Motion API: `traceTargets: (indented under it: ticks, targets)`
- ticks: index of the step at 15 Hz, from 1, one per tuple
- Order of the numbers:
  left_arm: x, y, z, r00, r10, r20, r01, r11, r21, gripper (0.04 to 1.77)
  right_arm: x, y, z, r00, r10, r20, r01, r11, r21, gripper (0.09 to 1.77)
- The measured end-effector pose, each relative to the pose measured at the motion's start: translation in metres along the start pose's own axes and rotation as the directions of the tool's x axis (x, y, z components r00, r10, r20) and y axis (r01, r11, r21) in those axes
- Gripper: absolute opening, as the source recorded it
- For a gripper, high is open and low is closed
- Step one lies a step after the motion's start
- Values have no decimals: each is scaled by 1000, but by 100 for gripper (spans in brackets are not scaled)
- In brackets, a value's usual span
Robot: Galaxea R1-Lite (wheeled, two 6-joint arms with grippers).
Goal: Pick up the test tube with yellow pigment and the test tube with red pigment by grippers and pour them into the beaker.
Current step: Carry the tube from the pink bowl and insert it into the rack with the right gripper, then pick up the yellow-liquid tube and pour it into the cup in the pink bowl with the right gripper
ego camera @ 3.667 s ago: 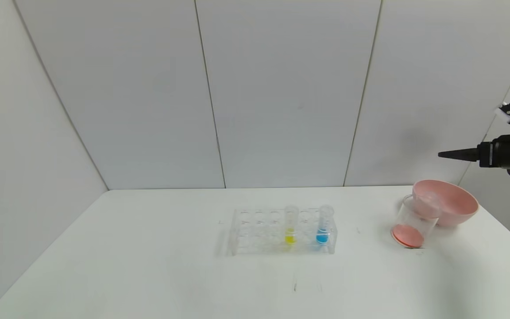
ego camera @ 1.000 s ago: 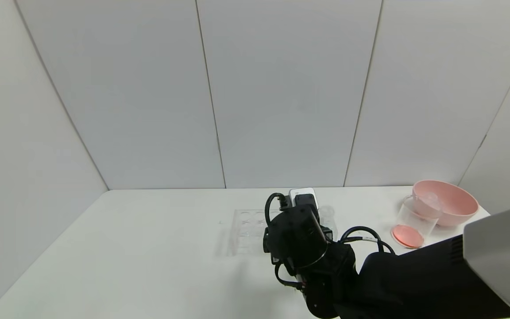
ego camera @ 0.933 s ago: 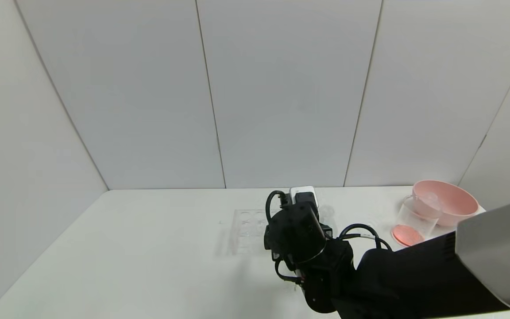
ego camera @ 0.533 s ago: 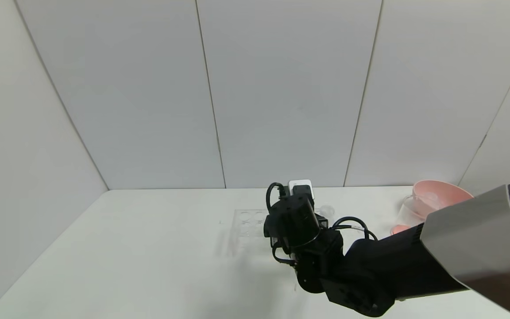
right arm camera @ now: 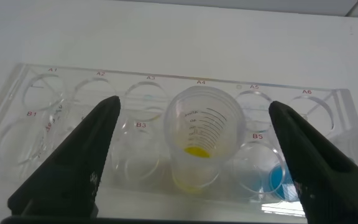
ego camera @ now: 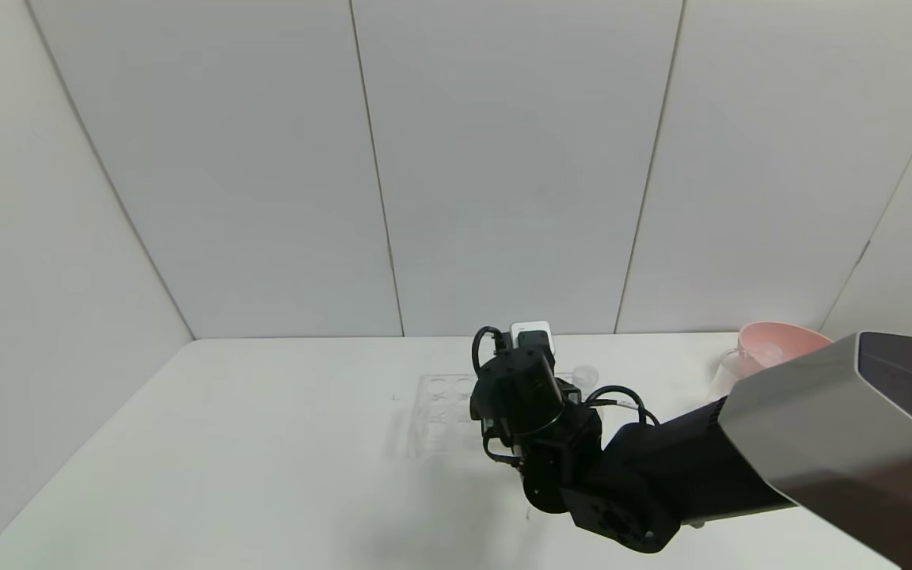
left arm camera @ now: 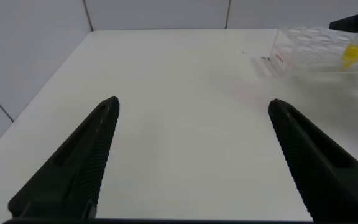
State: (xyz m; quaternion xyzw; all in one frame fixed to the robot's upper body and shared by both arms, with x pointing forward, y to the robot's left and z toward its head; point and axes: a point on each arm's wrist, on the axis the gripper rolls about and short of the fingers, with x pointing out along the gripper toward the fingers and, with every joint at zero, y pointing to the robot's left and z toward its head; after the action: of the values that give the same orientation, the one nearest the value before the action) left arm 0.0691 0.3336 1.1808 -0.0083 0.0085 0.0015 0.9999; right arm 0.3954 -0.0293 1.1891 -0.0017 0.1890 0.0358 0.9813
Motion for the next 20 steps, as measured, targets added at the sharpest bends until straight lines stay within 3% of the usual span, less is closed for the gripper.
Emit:
traceTargets:
  ticks: [2,3,6,11,20]
  targets:
    - [0,0,0,1000,0,0,0,1000,0,172,1,-1,0,1000,-3,-1,3,1000,-3,171]
    - [0,0,0,1000,0,0,0,1000,0,172,2,-1,0,1000,-3,-1,3,1000,-2,163]
    - [0,0,0,1000,0,0,0,1000,0,172,1,-1,0,1000,-3,-1,3,1000,-3,115]
    - [0,0,0,1000,0,0,0,1000,0,172,0,-1,1,1000,-1,0,1,1000,-1,56]
    - [0,0,0,1000,0,0,0,1000,0,172,-3,-3,4,1000,-2,4,2,1000,2,56]
